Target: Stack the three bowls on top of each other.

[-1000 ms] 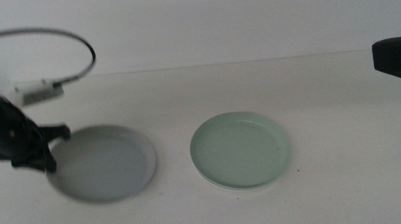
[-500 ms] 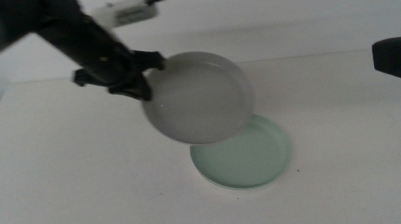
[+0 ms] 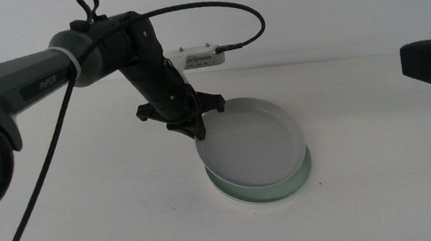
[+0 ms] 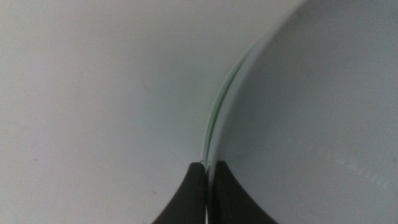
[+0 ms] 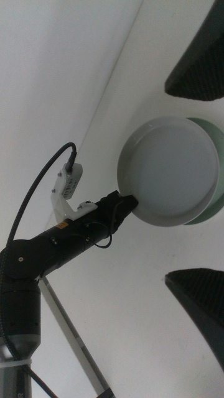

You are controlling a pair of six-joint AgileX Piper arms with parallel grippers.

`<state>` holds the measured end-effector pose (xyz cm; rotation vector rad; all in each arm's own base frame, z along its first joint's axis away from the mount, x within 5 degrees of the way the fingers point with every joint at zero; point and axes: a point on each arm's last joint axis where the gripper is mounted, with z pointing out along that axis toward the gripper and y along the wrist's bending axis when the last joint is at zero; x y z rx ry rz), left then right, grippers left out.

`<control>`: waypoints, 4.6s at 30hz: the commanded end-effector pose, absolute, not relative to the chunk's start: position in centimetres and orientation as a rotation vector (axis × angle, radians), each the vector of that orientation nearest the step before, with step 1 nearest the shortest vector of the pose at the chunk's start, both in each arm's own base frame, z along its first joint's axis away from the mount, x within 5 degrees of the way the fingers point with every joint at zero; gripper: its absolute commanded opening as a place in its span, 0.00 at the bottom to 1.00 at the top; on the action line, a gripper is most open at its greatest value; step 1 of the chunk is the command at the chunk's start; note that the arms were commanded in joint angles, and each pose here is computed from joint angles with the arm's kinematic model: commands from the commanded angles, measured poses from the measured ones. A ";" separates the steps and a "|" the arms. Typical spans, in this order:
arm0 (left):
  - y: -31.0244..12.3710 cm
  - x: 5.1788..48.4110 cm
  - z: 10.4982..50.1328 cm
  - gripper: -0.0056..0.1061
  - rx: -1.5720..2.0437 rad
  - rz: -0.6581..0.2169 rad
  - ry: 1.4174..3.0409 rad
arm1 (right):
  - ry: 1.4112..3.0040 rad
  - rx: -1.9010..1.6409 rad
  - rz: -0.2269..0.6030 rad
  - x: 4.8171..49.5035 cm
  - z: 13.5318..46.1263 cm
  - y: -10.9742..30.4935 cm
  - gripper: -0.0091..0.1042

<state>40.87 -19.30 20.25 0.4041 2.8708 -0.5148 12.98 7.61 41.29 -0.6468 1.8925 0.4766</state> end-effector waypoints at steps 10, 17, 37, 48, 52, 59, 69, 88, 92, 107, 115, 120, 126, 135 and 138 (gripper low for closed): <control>-20.2 41.1 19.7 0.03 0.374 -0.603 2.868 | 1.881 -0.642 0.470 13.0 41.3 7.6 0.90; -20.4 41.2 18.9 0.03 0.380 -0.600 2.874 | 1.881 -0.642 0.470 13.0 41.3 7.6 0.90; -20.2 41.2 19.6 0.65 0.486 -0.559 2.865 | 1.880 -0.640 0.474 13.0 41.3 7.6 0.90; -19.2 41.8 24.9 0.89 0.527 -0.419 2.860 | 1.880 -0.640 0.474 13.0 41.3 7.6 0.90; -17.3 41.4 27.3 0.89 0.445 -0.347 2.803 | 1.880 -0.640 0.474 13.0 41.3 7.6 0.90; -13.2 39.2 30.4 0.89 0.308 -0.350 2.691 | 1.804 -0.581 0.451 13.4 42.1 7.4 0.90; -5.9 33.9 33.1 0.89 0.106 -0.301 2.495 | 1.778 -0.367 0.497 15.7 42.4 7.4 0.90; -2.2 20.9 35.1 0.89 0.096 -0.179 1.946 | 1.873 -0.120 0.188 18.7 42.1 1.9 0.90; -1.7 15.8 34.5 0.89 0.060 -0.174 1.735 | 1.754 -0.142 0.138 15.0 41.6 1.7 0.90; -1.5 12.2 34.2 0.89 0.052 -0.172 1.631 | 1.723 -0.118 0.128 11.7 37.8 1.5 0.90; -1.5 12.2 34.1 0.89 0.061 -0.174 1.640 | 1.717 -0.105 0.135 11.7 37.9 1.4 0.90; -1.3 12.1 34.0 0.89 0.169 -0.029 1.642 | 1.717 -0.105 0.135 11.7 37.9 1.4 0.90; -0.9 11.8 33.9 0.89 -0.009 -0.138 1.676 | 1.717 -0.105 0.135 11.7 37.9 1.4 0.90; -0.9 11.8 33.9 0.89 -0.027 -0.155 1.672 | 1.717 -0.105 0.135 11.7 37.9 1.4 0.90; -0.9 11.1 33.2 0.89 -0.019 -0.148 1.668 | 1.717 -0.105 0.135 11.7 37.9 1.4 0.90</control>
